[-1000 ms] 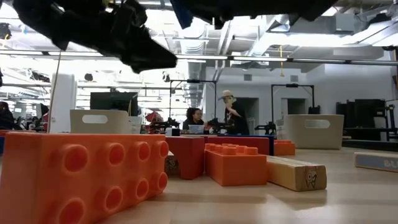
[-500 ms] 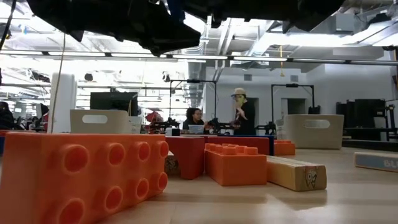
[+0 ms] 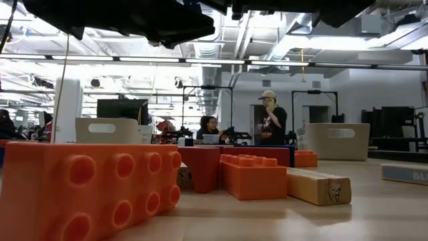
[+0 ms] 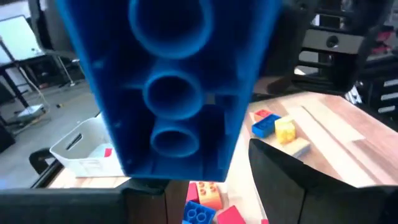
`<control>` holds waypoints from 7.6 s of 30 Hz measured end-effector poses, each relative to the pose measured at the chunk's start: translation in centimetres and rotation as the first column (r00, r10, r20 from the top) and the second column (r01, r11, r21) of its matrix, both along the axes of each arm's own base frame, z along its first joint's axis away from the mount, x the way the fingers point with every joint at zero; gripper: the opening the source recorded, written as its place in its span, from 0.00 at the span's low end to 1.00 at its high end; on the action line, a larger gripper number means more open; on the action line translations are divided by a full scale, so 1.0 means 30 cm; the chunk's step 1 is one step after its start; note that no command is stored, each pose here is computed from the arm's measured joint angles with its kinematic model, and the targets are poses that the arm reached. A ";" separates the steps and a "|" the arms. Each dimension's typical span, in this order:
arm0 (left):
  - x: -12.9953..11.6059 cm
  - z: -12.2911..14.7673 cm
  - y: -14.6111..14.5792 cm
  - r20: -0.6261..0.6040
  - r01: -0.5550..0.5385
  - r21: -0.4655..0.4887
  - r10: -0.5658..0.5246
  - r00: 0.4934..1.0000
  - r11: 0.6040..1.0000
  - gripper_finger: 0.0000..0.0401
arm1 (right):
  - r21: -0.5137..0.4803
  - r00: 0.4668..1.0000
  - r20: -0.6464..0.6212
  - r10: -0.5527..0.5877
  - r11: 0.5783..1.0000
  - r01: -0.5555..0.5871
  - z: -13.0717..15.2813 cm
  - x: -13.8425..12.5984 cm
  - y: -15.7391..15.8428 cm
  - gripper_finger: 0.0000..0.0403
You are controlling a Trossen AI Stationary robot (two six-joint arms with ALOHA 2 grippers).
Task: Sort blocks by size
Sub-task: Put the large blue game piece into the white bin, then put the small green block into the gray bin
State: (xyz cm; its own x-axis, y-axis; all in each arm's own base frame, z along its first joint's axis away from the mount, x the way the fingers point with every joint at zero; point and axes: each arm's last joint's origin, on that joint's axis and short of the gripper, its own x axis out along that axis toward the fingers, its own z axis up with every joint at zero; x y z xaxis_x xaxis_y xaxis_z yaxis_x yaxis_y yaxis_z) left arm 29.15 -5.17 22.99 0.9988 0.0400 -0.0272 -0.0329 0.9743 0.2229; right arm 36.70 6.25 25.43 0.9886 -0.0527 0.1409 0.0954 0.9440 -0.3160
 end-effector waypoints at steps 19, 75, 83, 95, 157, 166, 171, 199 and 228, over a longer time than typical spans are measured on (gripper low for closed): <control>0.004 0.017 0.032 0.059 -0.087 -0.081 0.092 0.994 0.993 0.40 | 0.009 1.000 -0.005 0.002 1.000 -0.002 0.000 0.000 0.001 0.42; 0.002 -0.015 0.087 -0.068 -0.163 -0.040 0.161 0.985 0.986 0.31 | 0.080 0.938 -0.345 -0.041 0.994 0.073 0.139 -0.194 -0.062 0.61; -0.067 -0.035 0.211 -0.282 -0.470 -0.046 0.440 0.853 0.881 0.32 | 0.110 0.733 -0.667 -0.131 0.956 0.271 0.009 -0.246 -0.048 0.61; -0.292 -0.096 0.491 -0.581 -0.884 0.127 0.756 0.302 0.450 0.33 | 0.019 0.697 -0.687 -0.205 0.954 0.299 -0.100 -0.208 0.070 0.60; -0.045 -0.140 -0.132 -0.850 -0.134 -0.044 0.033 0.527 0.990 0.46 | 0.026 0.744 -0.634 -0.212 0.955 0.294 -0.073 -0.196 0.066 0.60; 0.056 -0.205 -0.170 -0.894 -0.001 -0.067 -0.060 0.445 0.998 0.46 | 0.012 0.730 -0.650 -0.211 0.958 0.288 -0.079 -0.202 0.072 0.60; 0.067 -0.246 -0.173 -0.913 0.018 -0.051 -0.054 0.405 0.999 0.37 | 0.016 0.730 -0.650 -0.211 0.957 0.291 -0.079 -0.203 0.072 0.60; 0.029 0.011 -0.054 -0.818 -0.018 0.059 0.059 0.572 0.998 0.00 | -0.101 0.618 -0.682 -0.391 0.888 0.449 -0.090 -0.337 0.051 0.60; 0.199 0.053 0.078 -0.521 0.027 0.161 0.062 0.851 0.987 0.00 | 0.081 0.780 -0.562 -0.275 0.920 0.383 -0.145 -0.296 0.048 0.69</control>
State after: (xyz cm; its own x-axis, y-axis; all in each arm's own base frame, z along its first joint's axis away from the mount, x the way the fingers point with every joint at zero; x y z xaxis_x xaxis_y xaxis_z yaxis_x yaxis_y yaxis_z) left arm 35.11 -2.84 24.57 0.8369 0.1056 -0.5370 0.1149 0.9254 0.3611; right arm 27.83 7.69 21.09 0.8207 -0.3600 -0.4437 0.2797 0.9302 -0.2375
